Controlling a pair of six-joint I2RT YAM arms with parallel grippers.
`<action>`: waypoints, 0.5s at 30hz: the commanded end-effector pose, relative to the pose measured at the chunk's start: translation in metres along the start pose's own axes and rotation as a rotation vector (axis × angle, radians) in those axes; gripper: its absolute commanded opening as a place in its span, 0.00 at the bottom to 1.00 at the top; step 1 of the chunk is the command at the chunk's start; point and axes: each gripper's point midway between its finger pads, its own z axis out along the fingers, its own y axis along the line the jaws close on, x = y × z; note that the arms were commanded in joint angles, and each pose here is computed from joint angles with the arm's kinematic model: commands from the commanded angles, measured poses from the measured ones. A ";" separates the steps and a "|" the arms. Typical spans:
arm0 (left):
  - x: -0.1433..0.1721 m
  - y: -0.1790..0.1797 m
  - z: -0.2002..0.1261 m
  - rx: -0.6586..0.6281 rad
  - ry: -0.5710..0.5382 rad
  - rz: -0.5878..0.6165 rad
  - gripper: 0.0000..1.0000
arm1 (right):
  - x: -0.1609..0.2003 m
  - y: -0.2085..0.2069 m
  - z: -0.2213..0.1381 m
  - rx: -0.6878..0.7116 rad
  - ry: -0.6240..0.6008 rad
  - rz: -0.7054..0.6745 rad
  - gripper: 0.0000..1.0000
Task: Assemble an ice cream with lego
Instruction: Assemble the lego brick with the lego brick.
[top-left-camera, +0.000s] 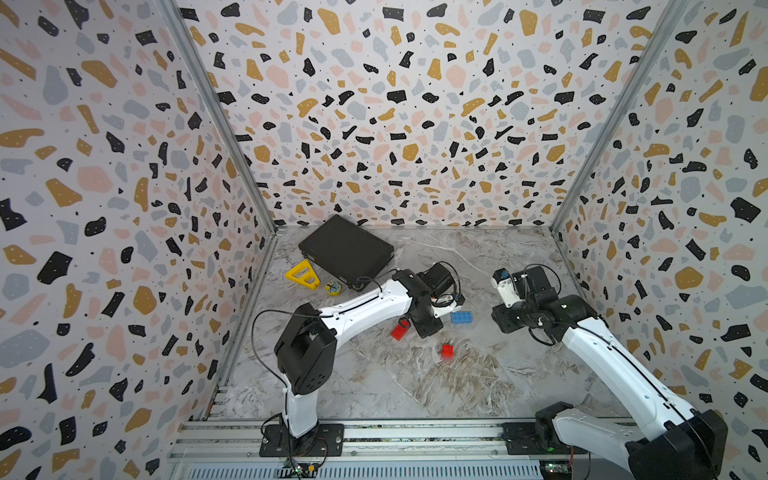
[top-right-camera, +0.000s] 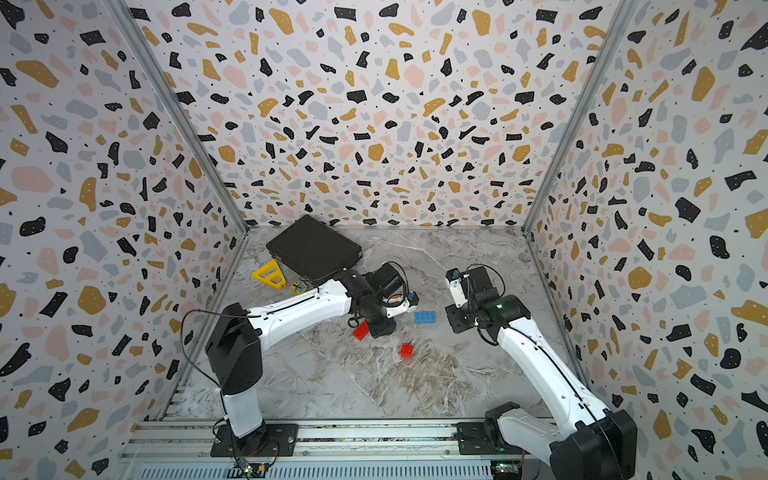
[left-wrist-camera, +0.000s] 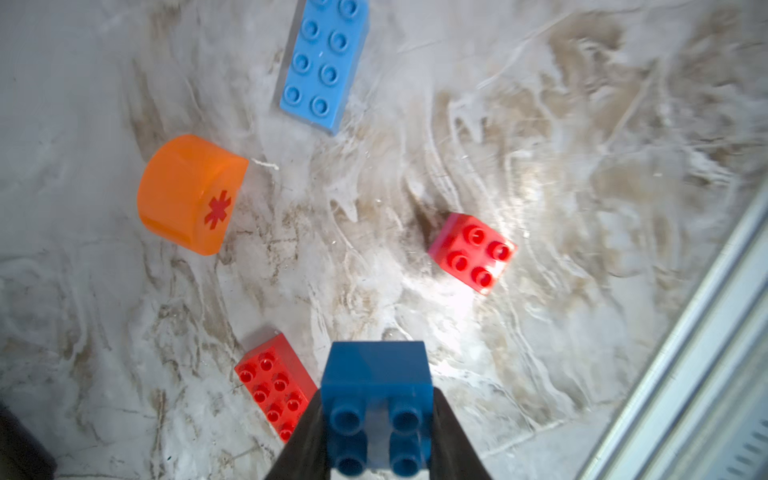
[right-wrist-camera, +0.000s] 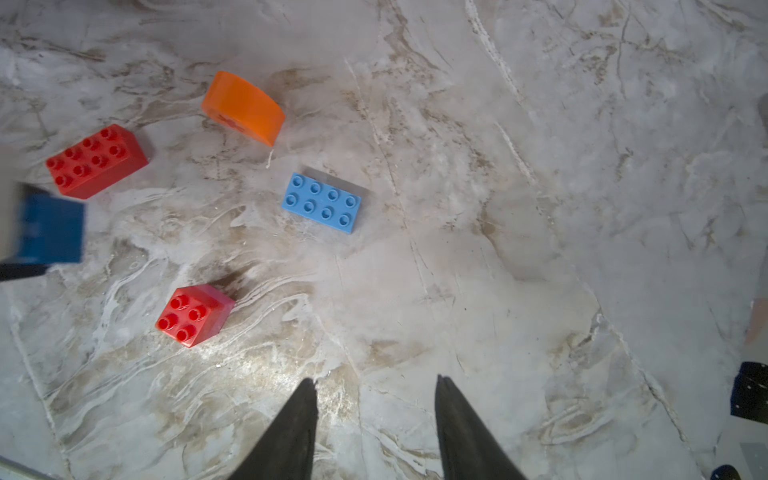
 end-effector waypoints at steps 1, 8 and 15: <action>0.015 -0.041 -0.011 0.147 -0.001 0.179 0.36 | -0.003 -0.007 -0.003 -0.010 -0.004 0.042 0.49; 0.041 -0.077 -0.010 0.286 0.032 0.470 0.37 | -0.010 -0.028 -0.009 0.014 -0.037 0.116 0.48; 0.024 -0.067 0.010 0.219 0.023 0.552 0.30 | -0.016 -0.044 -0.016 0.033 -0.082 0.179 0.48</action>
